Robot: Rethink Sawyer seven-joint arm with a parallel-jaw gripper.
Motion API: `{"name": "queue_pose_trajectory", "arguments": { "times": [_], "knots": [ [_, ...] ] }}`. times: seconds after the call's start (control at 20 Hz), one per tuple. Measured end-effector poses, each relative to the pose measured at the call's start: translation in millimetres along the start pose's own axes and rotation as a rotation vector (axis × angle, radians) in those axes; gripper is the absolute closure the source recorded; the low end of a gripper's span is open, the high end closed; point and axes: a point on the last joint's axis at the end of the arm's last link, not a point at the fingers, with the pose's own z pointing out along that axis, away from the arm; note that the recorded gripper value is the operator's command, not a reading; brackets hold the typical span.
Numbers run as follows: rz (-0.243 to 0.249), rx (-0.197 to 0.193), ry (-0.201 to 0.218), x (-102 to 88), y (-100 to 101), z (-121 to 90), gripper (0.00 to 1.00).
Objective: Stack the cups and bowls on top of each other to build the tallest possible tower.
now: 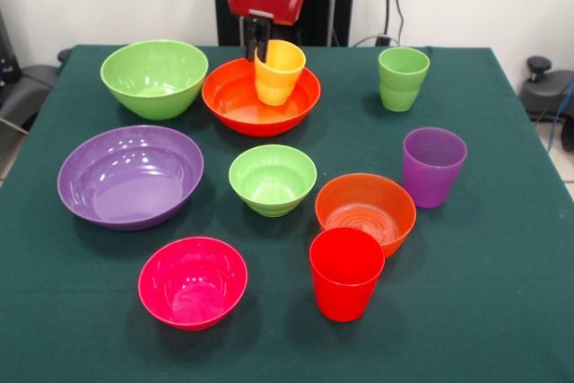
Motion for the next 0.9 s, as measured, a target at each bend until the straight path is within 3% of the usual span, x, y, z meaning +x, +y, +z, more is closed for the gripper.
{"name": "queue_pose_trajectory", "arguments": {
  "times": [0.45,0.9],
  "knots": [
    [0.034,0.020,-0.055,-25.6,-0.9,-11.0,1.00],
    [0.044,0.043,-0.084,-60.5,-13.0,-13.0,1.00]
  ]
}}
